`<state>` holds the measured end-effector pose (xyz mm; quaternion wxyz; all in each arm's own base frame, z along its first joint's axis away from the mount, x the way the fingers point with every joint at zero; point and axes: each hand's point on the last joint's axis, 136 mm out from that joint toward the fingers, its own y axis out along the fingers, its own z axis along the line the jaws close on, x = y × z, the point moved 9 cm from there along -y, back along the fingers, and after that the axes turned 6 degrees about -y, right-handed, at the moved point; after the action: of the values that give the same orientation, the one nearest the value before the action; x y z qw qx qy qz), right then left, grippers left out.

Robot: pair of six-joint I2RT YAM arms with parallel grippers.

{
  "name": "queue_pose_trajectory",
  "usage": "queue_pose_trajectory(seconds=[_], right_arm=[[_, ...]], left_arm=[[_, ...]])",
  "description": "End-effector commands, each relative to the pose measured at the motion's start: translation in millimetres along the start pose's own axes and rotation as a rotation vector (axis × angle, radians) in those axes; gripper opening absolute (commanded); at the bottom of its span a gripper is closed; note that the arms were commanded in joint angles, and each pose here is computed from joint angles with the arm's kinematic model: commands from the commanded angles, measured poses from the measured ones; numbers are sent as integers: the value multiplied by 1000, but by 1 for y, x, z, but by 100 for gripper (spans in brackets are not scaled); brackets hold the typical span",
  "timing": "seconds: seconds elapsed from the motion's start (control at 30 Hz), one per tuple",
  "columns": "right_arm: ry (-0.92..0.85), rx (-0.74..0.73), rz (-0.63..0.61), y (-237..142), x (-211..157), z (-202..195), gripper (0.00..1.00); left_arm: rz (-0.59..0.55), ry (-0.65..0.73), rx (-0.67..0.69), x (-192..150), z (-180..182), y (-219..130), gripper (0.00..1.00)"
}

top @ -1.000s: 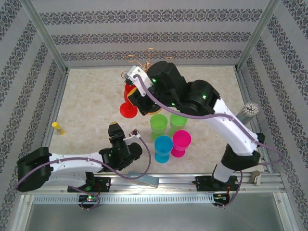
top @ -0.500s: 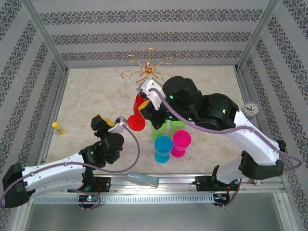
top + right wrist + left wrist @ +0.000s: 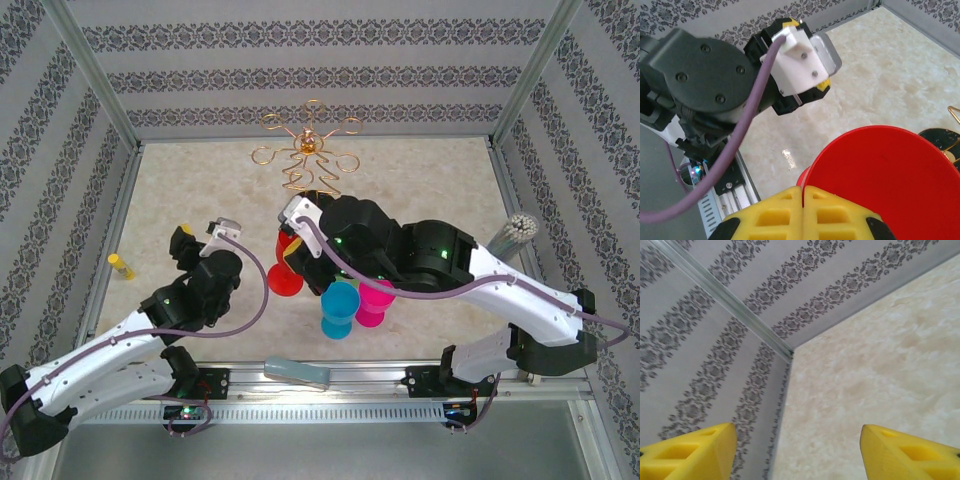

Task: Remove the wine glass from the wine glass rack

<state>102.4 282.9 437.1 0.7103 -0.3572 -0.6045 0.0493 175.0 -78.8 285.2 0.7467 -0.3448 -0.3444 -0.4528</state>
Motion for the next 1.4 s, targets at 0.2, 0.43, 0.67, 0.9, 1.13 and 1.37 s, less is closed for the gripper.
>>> queue_pose_trajectory(seconds=[0.2, 0.43, 0.67, 0.9, 1.13, 1.37], right_arm=[[23, -30, 8, 22, -16, 13, 0], [53, -44, 40, 45, -37, 19, 0], [38, -120, 83, 73, -57, 24, 0], [48, -158, 79, 96, -73, 24, 0], [68, -163, 123, 123, -90, 24, 0], [102, -169, 160, 143, -106, 17, 0]], left_arm=[[128, -404, -196, 1, 24, 13, 69], [213, -586, -274, -5, 28, 27, 70], [290, -763, -362, -15, 29, 42, 71], [337, -880, -414, -21, 31, 53, 71], [367, -885, -427, -28, 29, 54, 71], [373, -873, -433, -28, 30, 51, 72]])
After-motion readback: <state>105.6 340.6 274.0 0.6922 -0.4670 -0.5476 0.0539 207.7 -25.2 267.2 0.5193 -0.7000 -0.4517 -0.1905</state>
